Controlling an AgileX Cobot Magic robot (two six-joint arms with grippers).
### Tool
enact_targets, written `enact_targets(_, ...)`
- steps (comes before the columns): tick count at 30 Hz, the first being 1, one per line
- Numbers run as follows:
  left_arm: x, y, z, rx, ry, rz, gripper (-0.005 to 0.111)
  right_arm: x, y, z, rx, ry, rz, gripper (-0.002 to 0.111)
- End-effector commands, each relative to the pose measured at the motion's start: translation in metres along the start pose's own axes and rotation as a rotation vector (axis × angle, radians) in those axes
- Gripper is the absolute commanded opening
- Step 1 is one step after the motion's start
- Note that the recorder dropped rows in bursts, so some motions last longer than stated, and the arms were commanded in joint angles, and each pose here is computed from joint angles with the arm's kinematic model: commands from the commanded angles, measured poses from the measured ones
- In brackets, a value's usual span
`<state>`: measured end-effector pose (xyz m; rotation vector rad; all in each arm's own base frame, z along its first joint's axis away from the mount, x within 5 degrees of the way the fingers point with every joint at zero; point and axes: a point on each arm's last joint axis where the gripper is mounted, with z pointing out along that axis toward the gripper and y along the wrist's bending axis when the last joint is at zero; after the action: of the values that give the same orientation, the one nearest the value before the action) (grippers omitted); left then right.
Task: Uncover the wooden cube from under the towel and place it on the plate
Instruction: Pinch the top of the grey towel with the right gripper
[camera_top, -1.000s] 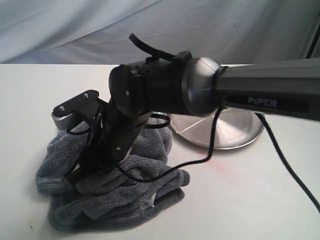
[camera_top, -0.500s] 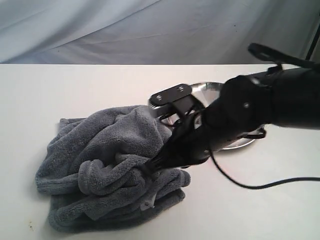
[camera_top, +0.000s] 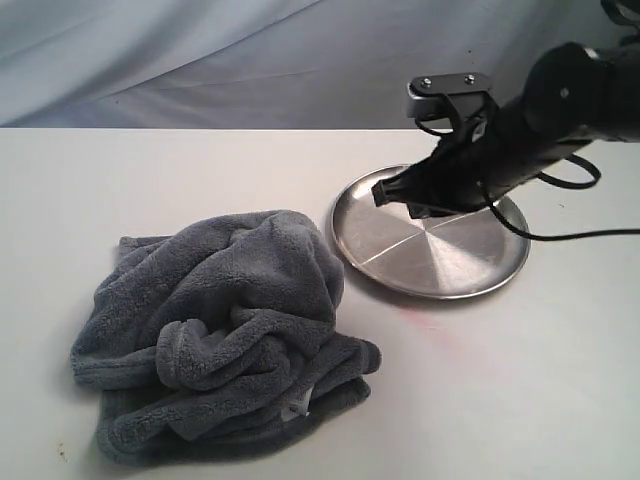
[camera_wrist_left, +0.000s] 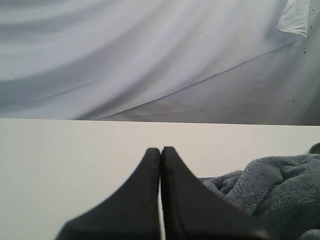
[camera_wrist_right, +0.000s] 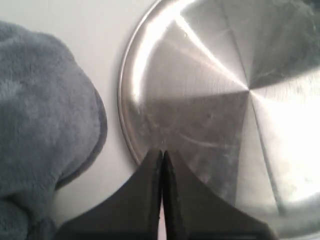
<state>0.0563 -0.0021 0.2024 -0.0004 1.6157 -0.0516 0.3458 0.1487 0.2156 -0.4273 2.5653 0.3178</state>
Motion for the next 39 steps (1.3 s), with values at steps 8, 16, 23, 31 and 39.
enact_targets(8, 0.001, 0.0, 0.0, 0.001, 0.001, -0.002, 0.001, -0.061, 0.043, 0.032, -0.073, 0.061, -0.11, 0.0)
enact_targets(16, 0.001, 0.0, 0.0, 0.001, 0.001, -0.002, 0.001, -0.076, 0.107, 0.038, -0.154, 0.025, -0.219, 0.0)
enact_targets(23, 0.001, 0.0, 0.0, 0.001, 0.001, 0.0, 0.001, -0.056, 0.167, 0.034, -0.211, 0.049, -0.349, 0.0)
enact_targets(31, 0.001, 0.0, 0.0, 0.001, 0.001, 0.0, 0.001, -0.003, 0.176, 0.007, -0.215, -0.016, -0.408, 0.0)
enact_targets(39, 0.001, 0.0, 0.0, 0.001, 0.001, -0.002, 0.001, 0.028, 0.128, -0.012, -0.177, -0.179, -0.27, 0.0)
